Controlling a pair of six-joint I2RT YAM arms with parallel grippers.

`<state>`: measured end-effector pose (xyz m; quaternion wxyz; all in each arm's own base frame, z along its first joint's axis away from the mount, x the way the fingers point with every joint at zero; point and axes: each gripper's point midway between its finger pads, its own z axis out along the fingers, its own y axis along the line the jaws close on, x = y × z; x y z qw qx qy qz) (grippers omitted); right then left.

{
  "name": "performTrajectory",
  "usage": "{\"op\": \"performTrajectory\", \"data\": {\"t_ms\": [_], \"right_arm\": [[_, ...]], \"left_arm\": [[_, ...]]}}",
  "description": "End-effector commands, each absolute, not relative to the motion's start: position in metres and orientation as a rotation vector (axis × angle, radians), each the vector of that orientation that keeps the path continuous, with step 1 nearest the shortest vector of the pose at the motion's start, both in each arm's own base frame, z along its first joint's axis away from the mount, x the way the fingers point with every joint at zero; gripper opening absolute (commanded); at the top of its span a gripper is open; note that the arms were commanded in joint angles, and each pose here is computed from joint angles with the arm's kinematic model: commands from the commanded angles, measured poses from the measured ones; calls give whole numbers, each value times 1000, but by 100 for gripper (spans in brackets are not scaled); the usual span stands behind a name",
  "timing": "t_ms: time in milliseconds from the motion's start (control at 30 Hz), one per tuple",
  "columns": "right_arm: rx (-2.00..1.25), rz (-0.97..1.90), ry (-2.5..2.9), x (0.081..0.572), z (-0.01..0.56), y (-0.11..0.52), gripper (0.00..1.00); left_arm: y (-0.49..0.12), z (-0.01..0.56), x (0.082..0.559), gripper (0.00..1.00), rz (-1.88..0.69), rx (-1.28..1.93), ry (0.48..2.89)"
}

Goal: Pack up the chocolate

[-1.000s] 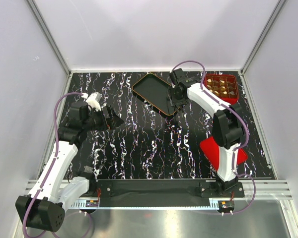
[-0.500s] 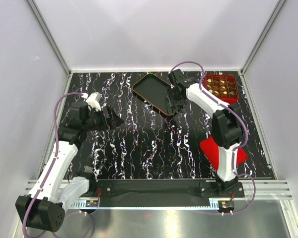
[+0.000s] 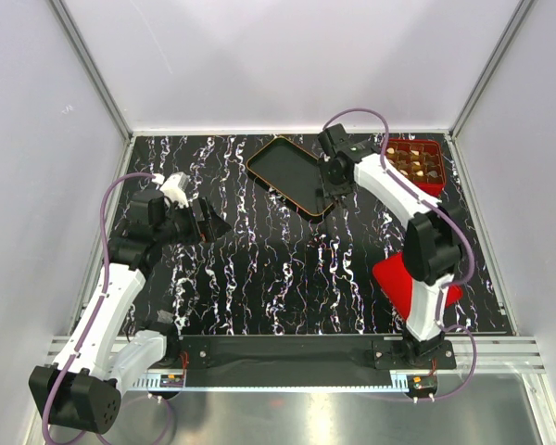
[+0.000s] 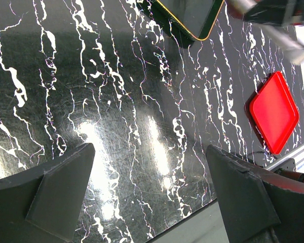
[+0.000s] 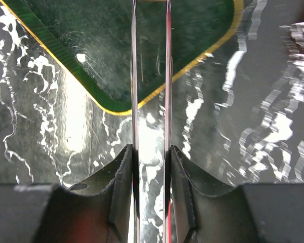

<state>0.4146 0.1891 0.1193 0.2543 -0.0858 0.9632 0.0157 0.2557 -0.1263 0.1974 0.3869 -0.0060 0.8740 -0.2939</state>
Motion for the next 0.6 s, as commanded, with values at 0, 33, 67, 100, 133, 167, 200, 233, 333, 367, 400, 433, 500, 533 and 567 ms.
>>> {"op": "performTrajectory", "data": {"t_ms": [0, 33, 67, 100, 133, 167, 200, 233, 333, 367, 400, 433, 500, 533, 567], "right_arm": [[-176, -9, 2476, 410, 188, 164, 31], [-154, -26, 2474, 406, 195, 153, 30], [-132, -44, 2474, 406, 198, 144, 31], [-72, -67, 2484, 408, 197, 122, 31], [-35, -64, 2479, 407, 202, 111, 31], [11, -64, 2480, 408, 203, 97, 31], [81, -60, 2486, 407, 204, 75, 31], [124, -60, 2483, 407, 205, 63, 31], [210, -115, 2490, 407, 198, 30, 31], [221, -111, 2493, 407, 197, 27, 31], [235, -115, 2500, 408, 194, 22, 32], [252, -123, 2501, 409, 193, 16, 32], [269, -129, 2509, 410, 188, 12, 32], [279, -131, 2514, 410, 186, 10, 32], [293, -131, 2516, 410, 184, 7, 32]], "left_arm": [[-124, 208, 261, 99, -729, 9, 2170], [-124, 208, 261, 99, -729, 10, 2169], [-125, 209, 261, 99, -731, 11, 2169], [-125, 207, 260, 99, -730, 10, 2172], [-125, 208, 260, 99, -731, 11, 2169], [-124, 208, 260, 99, -729, 10, 2169], [-125, 208, 260, 99, -732, 11, 2169], [-125, 208, 260, 99, -732, 11, 2169], [-125, 208, 260, 99, -736, 12, 2169], [-125, 208, 261, 99, -736, 12, 2168], [-125, 209, 261, 99, -735, 12, 2166], [-125, 208, 261, 99, -736, 12, 2168], [-126, 208, 261, 99, -738, 12, 2171], [-125, 207, 261, 99, -736, 11, 2172], [-125, 207, 260, 99, -734, 12, 2170]]}}
